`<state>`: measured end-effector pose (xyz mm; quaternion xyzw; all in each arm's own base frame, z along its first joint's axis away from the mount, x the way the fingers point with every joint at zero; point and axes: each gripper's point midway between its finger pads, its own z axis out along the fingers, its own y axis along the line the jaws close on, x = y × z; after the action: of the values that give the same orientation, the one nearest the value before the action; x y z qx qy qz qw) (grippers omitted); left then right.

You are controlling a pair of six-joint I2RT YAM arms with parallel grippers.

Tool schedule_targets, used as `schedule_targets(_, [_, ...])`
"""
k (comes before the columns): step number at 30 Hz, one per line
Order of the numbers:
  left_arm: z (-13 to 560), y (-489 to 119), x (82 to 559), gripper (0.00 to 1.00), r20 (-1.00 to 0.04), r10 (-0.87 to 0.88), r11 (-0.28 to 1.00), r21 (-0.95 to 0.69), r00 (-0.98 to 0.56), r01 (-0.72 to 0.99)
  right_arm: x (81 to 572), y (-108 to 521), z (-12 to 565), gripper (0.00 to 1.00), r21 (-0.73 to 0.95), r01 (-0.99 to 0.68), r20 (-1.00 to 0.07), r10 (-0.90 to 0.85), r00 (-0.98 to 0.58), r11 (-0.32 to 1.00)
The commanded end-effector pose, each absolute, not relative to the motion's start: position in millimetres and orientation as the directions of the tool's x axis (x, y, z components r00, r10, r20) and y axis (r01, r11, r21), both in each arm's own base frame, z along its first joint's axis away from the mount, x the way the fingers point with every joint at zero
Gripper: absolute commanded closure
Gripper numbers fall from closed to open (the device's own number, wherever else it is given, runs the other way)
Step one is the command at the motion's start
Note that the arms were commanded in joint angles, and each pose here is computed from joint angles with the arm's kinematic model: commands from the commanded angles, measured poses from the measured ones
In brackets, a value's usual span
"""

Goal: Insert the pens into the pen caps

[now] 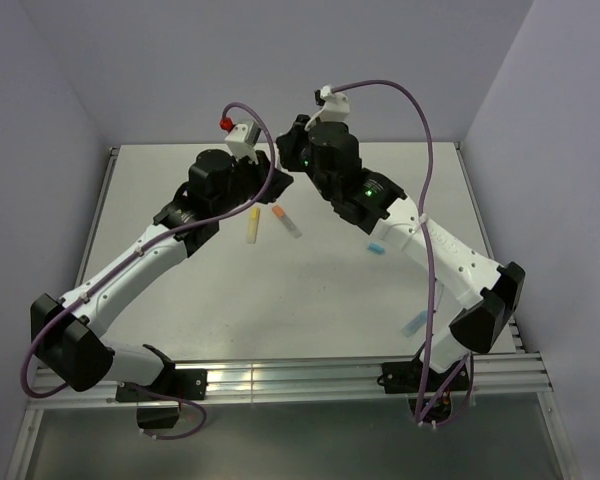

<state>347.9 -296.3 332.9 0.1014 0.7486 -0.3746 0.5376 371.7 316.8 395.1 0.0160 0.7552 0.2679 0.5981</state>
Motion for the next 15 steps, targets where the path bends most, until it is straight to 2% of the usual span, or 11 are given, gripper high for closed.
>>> schedule_targets(1, [422,-270,378,1.0,-0.889,-0.436,0.722,-0.439,-0.141,0.535,295,367,340,1.0,0.392,-0.504,-0.859,0.11,-0.5,0.77])
schedule_targets(6, [437,-271,352,1.0,-0.891,-0.436,0.65,-0.407,-0.123,0.642,281,367,348,1.0,0.416,-0.61,-0.872,0.107,-0.477,0.675])
schedule_targets(11, [453,-266,310,1.0,-0.887,-0.453,0.542,-0.35,-0.085,0.764,251,364,356,1.0,0.454,-0.726,-0.875,0.104,-0.473,0.517])
schedule_targets(15, [466,-265,286,1.0,-0.878,-0.474,0.463,-0.313,-0.066,0.829,242,353,358,1.0,0.455,-0.758,-0.882,0.119,-0.456,0.467])
